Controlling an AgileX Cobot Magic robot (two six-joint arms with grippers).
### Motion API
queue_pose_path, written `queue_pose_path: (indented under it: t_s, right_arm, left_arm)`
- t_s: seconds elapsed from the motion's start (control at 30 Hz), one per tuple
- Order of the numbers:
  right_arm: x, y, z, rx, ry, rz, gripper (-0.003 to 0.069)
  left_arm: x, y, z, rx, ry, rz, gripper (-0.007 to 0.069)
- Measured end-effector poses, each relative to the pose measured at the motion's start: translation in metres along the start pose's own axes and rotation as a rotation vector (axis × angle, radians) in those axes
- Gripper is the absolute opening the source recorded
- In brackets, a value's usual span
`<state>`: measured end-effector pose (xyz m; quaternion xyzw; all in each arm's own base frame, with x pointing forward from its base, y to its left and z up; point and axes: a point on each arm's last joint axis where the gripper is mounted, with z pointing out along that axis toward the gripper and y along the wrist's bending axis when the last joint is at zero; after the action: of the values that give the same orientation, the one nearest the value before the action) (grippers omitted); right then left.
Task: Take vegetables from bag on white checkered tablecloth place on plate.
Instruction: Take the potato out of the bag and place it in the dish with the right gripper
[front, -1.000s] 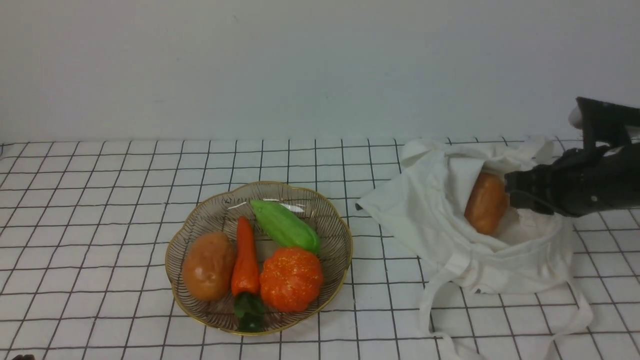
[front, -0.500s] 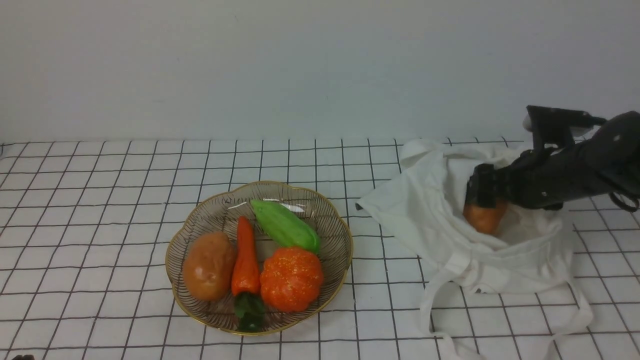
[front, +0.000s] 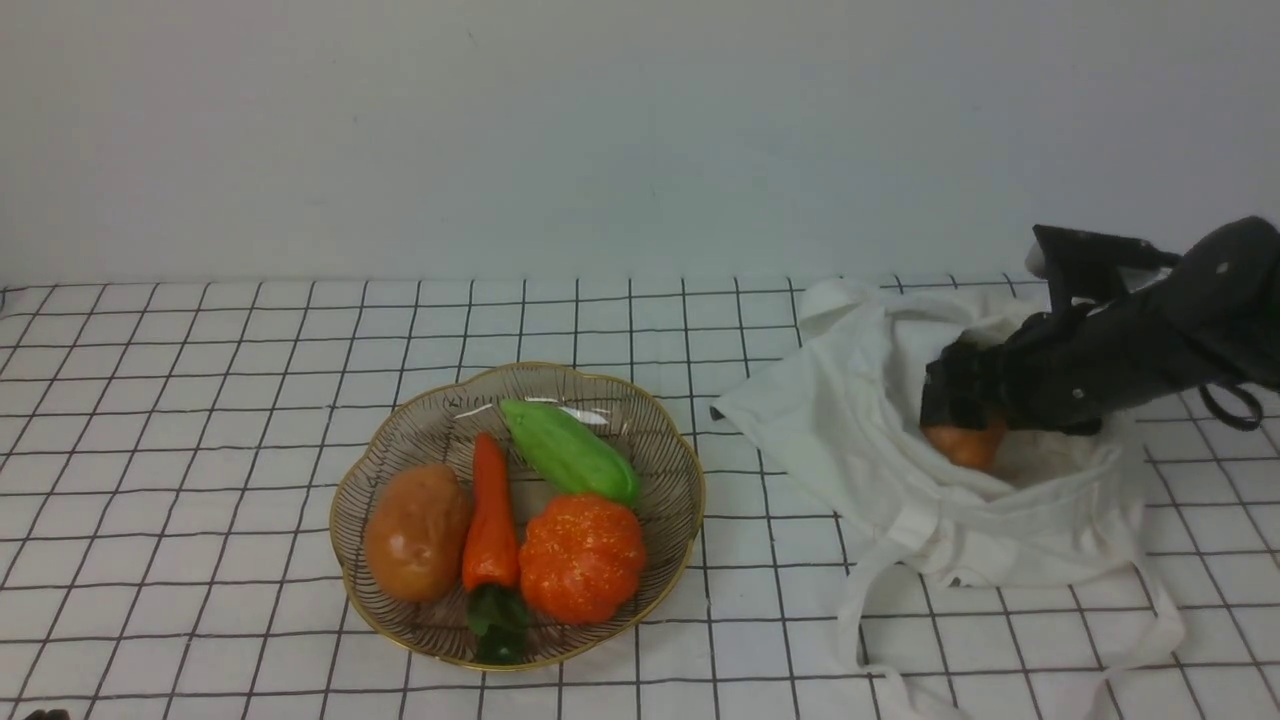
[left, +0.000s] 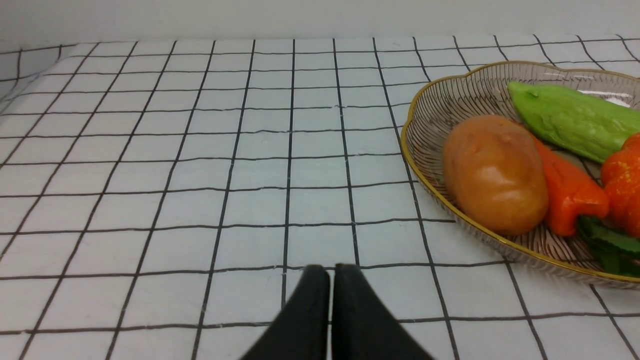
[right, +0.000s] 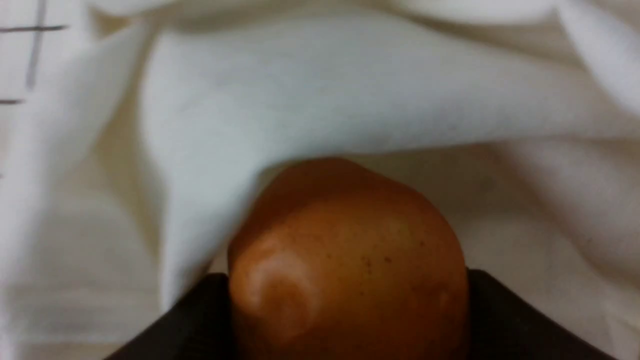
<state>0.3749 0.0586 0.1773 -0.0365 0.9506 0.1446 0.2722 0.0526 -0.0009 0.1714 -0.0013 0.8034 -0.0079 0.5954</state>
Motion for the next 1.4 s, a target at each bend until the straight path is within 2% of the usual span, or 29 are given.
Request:
queue_pose_path:
  t_s: [0.2, 0.43, 0.5, 0.63, 0.73, 0.8, 0.87, 0.97, 1.0, 1.13, 1.4]
  right_arm:
    - [0.000, 0.018, -0.048, -0.054, 0.061, -0.021, 0.0515]
    - [0.000, 0.020, -0.099, 0.064, 0.050, -0.044, 0.0515]
    - [0.000, 0.023, -0.113, 0.069, 0.029, -0.042, 0.0515]
    - [0.000, 0.057, -0.150, 0.001, -0.088, -0.182, 0.0515]
    - [0.006, 0.105, -0.164, -0.145, -0.178, -0.313, 0.0515]
    - [0.013, 0.136, -0.162, -0.242, -0.206, -0.370, 0.0515]
    - [0.017, 0.153, -0.157, -0.290, -0.216, -0.404, 0.0515]
    - [0.034, 0.208, -0.128, -0.385, -0.275, -0.551, 0.0515]
    - [0.034, 0.208, -0.126, -0.384, -0.270, -0.552, 0.0515]
    - [0.044, 0.244, -0.077, -0.393, -0.280, -0.573, 0.0515]
    - [0.034, 0.267, -0.008, -0.376, -0.206, -0.580, 0.0515]
  left_arm:
    - [0.000, 0.000, 0.000, 0.000, 0.000, 0.000, -0.0008]
    - [0.000, 0.000, 0.000, 0.000, 0.000, 0.000, -0.0008]
    - [0.000, 0.000, 0.000, 0.000, 0.000, 0.000, -0.0008]
    - [0.000, 0.000, 0.000, 0.000, 0.000, 0.000, -0.0008]
    - [0.000, 0.000, 0.000, 0.000, 0.000, 0.000, -0.0008]
    - [0.000, 0.000, 0.000, 0.000, 0.000, 0.000, -0.0008]
    - [0.000, 0.000, 0.000, 0.000, 0.000, 0.000, -0.0008]
    - [0.000, 0.000, 0.000, 0.000, 0.000, 0.000, -0.0008]
    - [0.000, 0.000, 0.000, 0.000, 0.000, 0.000, -0.0008]
    - [0.000, 0.000, 0.000, 0.000, 0.000, 0.000, -0.0008]
    - [0.000, 0.000, 0.000, 0.000, 0.000, 0.000, -0.0008]
